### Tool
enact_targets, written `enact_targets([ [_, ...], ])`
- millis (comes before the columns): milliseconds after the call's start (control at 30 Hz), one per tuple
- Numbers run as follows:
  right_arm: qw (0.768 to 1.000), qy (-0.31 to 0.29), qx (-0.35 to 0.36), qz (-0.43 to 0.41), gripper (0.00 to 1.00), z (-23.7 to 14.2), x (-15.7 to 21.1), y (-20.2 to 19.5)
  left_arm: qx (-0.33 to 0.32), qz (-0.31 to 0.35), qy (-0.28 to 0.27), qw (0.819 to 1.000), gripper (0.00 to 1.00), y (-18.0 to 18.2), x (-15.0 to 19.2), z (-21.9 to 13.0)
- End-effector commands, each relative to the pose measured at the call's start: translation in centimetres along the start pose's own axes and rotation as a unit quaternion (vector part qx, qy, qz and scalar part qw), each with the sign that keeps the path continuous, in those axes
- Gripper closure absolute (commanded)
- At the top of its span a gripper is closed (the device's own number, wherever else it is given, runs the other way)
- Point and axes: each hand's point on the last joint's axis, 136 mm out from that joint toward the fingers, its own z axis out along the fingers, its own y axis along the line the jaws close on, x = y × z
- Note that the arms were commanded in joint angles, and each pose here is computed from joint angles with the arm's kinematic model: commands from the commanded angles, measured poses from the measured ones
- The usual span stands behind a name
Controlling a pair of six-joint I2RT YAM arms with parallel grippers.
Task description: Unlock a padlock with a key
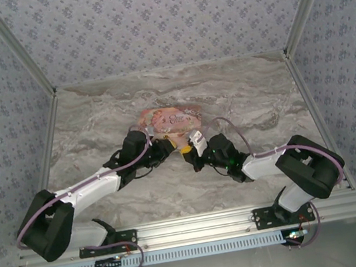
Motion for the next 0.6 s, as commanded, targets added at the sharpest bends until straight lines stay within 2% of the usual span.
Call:
enact_targets([
  [0,1.0,-0.002,0.016,-0.001,1.0,-0.4,0.2,-0.4,0.067,0.021,0.04,0.997,0.85,-4.1,1.5,-0.7],
  [567,1.0,0.005,0.021,0.002,1.0,-1.0,1.2,-0.2,0.065,0.021,0.037,0.997,0.85,-4.0,1.4,-0.8],
])
